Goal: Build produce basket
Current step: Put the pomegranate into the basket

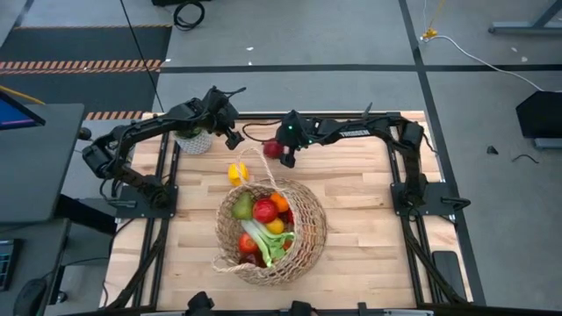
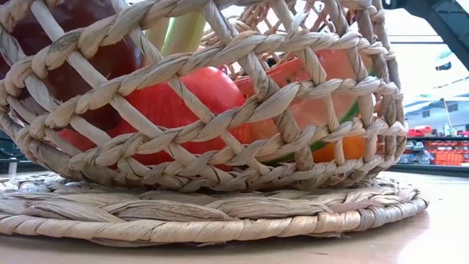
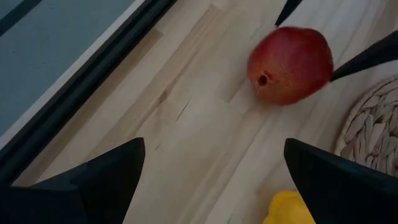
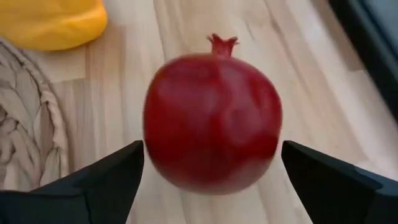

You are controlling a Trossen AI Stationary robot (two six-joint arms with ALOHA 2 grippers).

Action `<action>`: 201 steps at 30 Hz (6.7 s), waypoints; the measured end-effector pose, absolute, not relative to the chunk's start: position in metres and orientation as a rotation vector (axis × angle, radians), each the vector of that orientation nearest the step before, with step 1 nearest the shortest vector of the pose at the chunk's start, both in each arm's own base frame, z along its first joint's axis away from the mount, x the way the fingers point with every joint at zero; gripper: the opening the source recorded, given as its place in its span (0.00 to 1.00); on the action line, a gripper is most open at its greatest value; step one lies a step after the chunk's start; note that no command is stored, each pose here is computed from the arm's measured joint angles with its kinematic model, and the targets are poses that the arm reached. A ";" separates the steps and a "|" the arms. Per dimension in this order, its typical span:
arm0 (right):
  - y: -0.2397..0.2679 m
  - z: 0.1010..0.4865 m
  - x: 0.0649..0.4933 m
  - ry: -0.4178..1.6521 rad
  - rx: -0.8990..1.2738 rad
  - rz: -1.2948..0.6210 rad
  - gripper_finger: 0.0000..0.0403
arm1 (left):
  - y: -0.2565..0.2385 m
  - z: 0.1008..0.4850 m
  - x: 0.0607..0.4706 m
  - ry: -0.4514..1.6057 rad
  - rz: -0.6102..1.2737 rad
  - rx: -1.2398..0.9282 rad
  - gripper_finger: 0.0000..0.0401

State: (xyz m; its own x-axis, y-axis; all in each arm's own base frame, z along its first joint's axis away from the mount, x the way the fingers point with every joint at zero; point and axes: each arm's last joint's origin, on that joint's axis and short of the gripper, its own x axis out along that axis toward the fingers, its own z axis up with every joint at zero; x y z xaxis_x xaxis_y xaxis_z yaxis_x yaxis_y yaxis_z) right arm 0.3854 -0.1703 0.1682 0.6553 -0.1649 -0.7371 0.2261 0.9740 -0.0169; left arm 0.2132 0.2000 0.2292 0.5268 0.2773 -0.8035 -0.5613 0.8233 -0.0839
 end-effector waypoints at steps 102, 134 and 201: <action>-0.171 0.155 0.405 0.682 0.156 -0.289 0.95 | 0.198 0.211 0.251 0.879 0.229 0.122 0.98; -0.170 0.159 0.408 0.633 0.166 -0.299 0.95 | 0.197 0.137 0.289 0.871 0.027 0.087 0.97; -0.018 0.338 0.403 -0.123 -0.111 0.066 0.95 | 0.035 0.366 0.236 0.184 -0.090 0.200 0.97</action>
